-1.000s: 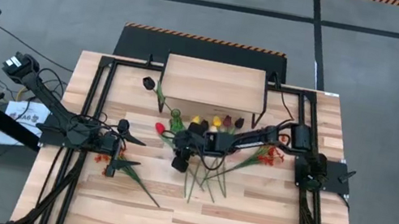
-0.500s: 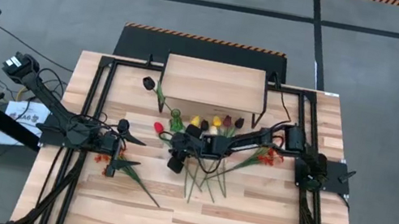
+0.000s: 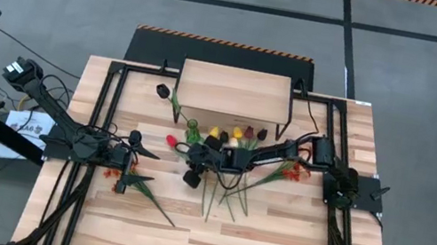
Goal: Pick and place flowers into a vace then onto a shelf
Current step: Put the red tulip into the green vase
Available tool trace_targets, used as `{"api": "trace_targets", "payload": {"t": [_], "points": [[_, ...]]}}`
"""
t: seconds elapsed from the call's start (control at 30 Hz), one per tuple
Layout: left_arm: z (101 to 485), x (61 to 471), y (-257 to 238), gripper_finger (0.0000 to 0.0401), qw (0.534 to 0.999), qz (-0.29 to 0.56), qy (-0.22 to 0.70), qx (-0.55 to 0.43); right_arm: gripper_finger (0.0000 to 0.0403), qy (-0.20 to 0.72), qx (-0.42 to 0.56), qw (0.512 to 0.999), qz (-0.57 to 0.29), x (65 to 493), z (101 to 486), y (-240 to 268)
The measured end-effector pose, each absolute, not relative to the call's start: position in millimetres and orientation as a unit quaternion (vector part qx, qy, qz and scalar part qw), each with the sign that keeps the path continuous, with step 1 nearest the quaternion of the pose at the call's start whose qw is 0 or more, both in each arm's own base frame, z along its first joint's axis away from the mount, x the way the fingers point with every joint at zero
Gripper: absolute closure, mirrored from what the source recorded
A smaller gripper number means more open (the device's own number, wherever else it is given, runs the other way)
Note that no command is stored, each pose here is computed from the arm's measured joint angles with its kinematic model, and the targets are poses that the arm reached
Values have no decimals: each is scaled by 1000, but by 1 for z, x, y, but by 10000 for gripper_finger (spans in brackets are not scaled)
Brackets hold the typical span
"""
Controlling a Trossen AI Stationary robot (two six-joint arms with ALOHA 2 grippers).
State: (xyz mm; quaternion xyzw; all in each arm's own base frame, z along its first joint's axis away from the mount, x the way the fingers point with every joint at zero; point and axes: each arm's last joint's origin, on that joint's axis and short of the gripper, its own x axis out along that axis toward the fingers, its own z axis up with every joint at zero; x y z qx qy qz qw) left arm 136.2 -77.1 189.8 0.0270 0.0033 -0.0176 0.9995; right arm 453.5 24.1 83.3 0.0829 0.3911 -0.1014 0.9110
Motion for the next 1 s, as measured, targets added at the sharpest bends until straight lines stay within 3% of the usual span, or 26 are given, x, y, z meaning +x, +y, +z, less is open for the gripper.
{"api": "trace_targets", "payload": {"t": [0.07,0.47,1.0], "points": [[189,136,-77,118,999,-18,5,28,393,386,87,913,-102,454,88,24],[189,136,-77,118,999,-18,6,29,400,381,106,917,-61,450,114,28],[190,136,-77,118,1000,-19,3,25,402,262,118,956,-61,439,208,41]]}}
